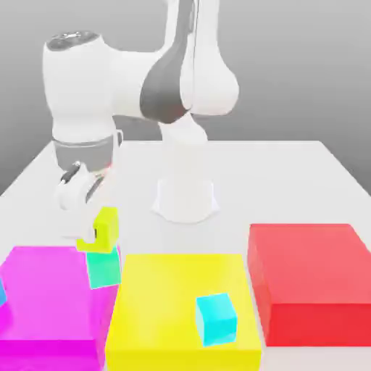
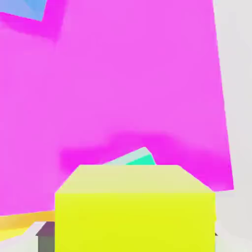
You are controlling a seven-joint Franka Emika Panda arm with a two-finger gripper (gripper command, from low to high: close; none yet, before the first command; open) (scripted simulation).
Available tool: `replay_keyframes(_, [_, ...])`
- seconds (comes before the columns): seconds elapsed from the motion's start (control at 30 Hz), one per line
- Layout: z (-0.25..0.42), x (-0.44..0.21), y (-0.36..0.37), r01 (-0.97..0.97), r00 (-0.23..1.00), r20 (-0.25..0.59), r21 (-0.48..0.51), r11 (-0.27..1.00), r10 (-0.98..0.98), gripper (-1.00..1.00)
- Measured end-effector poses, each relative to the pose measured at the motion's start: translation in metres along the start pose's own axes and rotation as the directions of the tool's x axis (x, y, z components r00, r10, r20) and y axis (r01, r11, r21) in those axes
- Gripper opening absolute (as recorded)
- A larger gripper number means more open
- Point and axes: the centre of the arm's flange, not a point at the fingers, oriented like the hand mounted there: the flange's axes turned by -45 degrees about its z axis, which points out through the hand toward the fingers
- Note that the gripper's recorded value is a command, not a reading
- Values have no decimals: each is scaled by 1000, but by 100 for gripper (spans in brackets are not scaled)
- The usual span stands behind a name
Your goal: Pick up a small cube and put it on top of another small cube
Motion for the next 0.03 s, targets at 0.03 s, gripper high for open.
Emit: replay_keyframes(0.03, [0,0,0,0,1000,0,0,1000,0,100])
